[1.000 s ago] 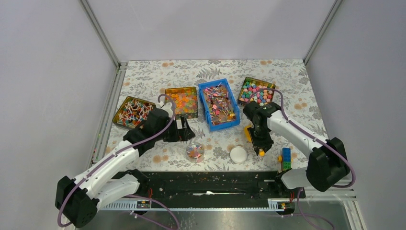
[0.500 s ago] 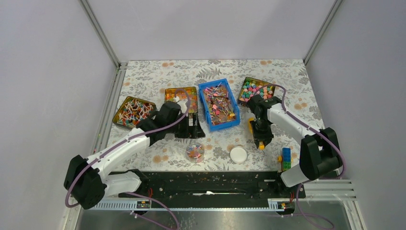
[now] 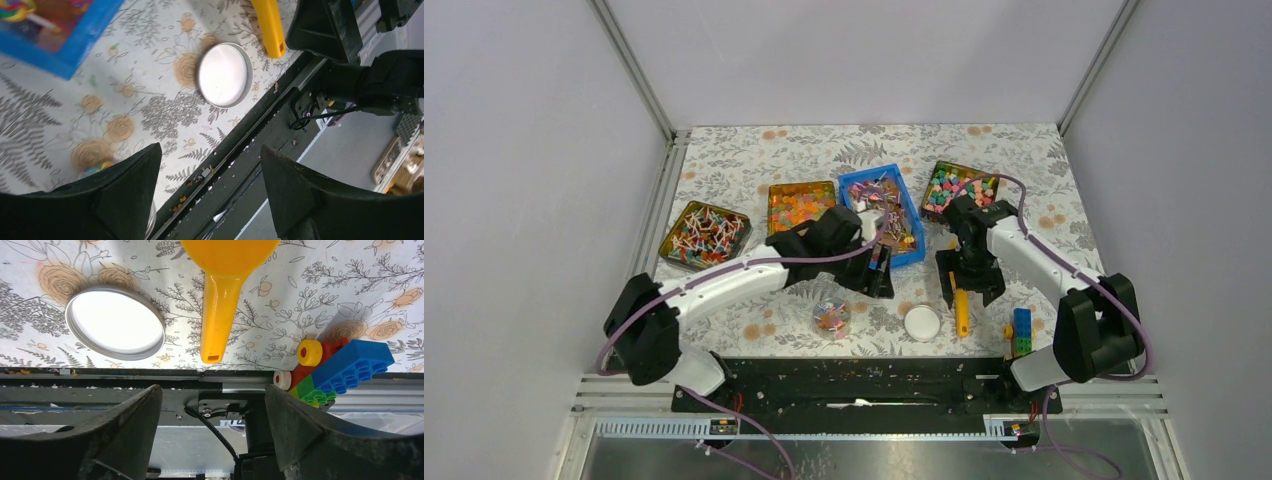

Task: Pack the candies
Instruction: Place the spatula at the center of the board, then pick up the bottle lid at the center of the board.

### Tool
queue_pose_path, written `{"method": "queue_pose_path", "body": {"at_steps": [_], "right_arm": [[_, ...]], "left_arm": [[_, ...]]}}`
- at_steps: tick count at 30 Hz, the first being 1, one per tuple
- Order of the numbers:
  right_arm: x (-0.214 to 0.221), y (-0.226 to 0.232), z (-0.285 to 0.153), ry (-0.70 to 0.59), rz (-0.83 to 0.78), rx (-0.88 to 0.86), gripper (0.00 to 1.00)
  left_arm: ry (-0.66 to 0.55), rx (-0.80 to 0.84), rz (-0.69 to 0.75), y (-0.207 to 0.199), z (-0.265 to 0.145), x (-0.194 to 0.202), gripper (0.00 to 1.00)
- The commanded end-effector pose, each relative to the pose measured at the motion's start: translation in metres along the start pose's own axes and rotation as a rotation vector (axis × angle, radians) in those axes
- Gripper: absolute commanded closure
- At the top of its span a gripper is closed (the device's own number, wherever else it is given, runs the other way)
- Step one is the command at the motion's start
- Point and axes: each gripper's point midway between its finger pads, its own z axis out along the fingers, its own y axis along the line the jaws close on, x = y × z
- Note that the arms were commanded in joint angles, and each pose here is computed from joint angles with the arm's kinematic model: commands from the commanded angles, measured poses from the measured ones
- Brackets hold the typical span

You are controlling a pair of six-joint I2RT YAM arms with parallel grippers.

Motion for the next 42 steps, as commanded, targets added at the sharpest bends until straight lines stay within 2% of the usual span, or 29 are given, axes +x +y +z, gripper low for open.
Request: {"method": "queue_pose_path", "body": {"at_steps": [1,3,7,15,20,26,29,36,42], "right_arm": [[-0.002,0.003,-0.02,-0.046,0.034,-0.06,0.16],[-0.002,0.004,-0.022,-0.059,0.058,-0.085,0.12],[-0.001,0.001,-0.025,-0.072,0.14,-0.153,0.1],[-0.008,-0.017,-0.037,-0.121,0.425,-0.359,0.09],[-0.011,-0.036,-0.043,-0.161,0.586,-0.427,0.09],[-0.009,-0.045,-0.042,-0.181,0.644,-0.433,0.08],[-0.006,-0.046,-0.041,-0.199,0.668,-0.43,0.03],[0.0,-0.043,-0.037,-0.22,0.7,-0.443,0.01],[0.003,-0.042,-0.035,-0.213,0.693,-0.448,0.0]], "left_arm": [[0.029,0.05,0.116,-0.029,0.016,-0.006,0.27],[0.054,0.061,0.148,-0.036,0.025,-0.002,0.28],[0.125,0.057,0.229,-0.047,0.042,0.01,0.3],[0.202,0.053,0.349,-0.064,0.073,0.025,0.33],[0.259,0.0,0.493,-0.072,0.09,0.042,0.34],[0.313,-0.058,0.659,-0.077,0.11,0.06,0.37],[0.347,-0.076,0.71,-0.077,0.119,0.069,0.39],[0.402,-0.168,0.754,-0.055,0.139,0.089,0.44],[0.374,-0.241,0.77,-0.043,0.145,0.081,0.49]]}}
